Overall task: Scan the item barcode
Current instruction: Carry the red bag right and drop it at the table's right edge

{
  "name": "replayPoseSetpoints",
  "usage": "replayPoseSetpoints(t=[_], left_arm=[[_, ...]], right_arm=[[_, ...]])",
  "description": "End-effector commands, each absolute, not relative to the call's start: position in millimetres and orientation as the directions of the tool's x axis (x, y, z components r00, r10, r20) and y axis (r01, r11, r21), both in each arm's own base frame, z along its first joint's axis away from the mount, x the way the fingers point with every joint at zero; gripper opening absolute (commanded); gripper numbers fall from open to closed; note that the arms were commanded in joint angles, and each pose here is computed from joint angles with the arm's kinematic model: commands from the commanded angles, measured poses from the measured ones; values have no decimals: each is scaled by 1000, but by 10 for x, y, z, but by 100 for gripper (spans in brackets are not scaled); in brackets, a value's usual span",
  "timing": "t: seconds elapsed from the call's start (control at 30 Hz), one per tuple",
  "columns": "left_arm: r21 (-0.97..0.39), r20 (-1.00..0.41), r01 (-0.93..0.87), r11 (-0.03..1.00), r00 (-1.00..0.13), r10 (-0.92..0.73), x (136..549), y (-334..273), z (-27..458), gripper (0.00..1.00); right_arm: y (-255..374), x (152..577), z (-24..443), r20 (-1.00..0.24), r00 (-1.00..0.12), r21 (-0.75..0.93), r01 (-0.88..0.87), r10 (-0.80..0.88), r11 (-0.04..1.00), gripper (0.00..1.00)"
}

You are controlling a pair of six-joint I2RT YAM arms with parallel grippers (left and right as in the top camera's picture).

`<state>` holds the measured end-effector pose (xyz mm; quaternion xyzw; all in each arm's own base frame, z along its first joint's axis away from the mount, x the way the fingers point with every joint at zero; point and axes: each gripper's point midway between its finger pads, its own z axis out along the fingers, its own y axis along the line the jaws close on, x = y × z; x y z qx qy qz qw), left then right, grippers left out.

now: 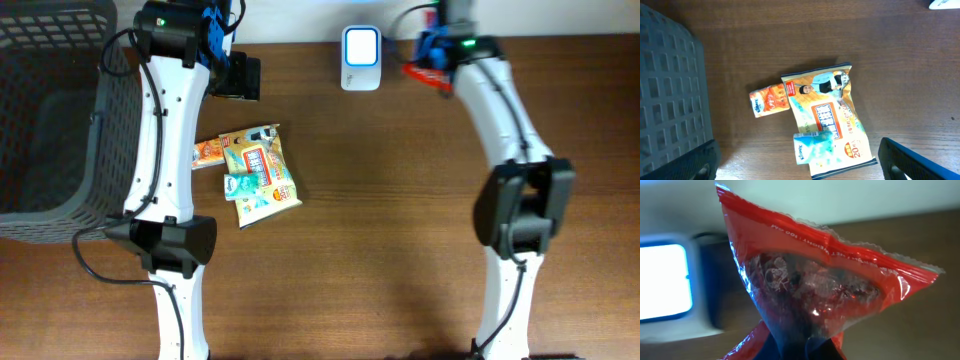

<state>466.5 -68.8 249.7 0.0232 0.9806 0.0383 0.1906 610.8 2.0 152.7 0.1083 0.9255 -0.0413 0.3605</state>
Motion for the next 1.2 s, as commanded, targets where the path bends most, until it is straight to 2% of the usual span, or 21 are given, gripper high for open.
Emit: replayPoseSetpoints(t=[0.0,0.13,0.37,0.57,0.63,0.7,0.77,0.8,0.83,0.9,0.97,1.07,1.17], left_arm=[[96,-375,32,995,-925,66,4658,-671,2514,99],[95,-375,32,995,-925,66,4658,-672,2514,99],[91,-375,34,995,-925,66,4659,-681,2514,99],[88,-375,35,995,-925,66,4659,-687,2513,99],[80,-374,38,996,-925,66,4655,-702,2511,99],[71,-372,42,997,-926,66,4651,-717,2508,99],[71,-372,42,997,-926,66,4651,-719,2508,99],[71,-372,42,997,-926,66,4651,-718,2508,99],[71,-372,42,997,-926,65,4651,-716,2508,99],[71,-372,42,997,-926,66,4652,-718,2508,99],[71,-371,42,997,-926,66,4650,-719,2507,99],[71,-371,42,997,-926,66,4650,-718,2507,99],[71,-372,42,997,-926,66,4652,-719,2508,99]], right_arm=[[-801,5896,1796,-664,-637,84,456,391,886,4],[-1731,5468,1625,-581,-602,70,634,548,770,4],[-3039,4578,1361,-473,-491,21,824,732,566,4],[-3456,4111,1060,-386,-426,32,881,818,473,4],[-3535,3998,975,-375,-413,12,893,830,450,10],[-3586,3929,913,-372,-404,-1,900,835,435,11],[-3603,3893,842,-366,-395,-2,906,843,424,25],[-3604,3887,835,-365,-395,-3,906,843,423,49],[-3601,3891,836,-365,-396,-2,906,843,424,64],[-3599,3903,864,-368,-396,1,905,841,426,81],[-3577,3929,919,-364,-400,19,900,841,436,88],[-3535,3994,1152,-374,-395,67,891,839,449,88],[-3430,4100,1616,-408,-381,167,862,830,478,89]])
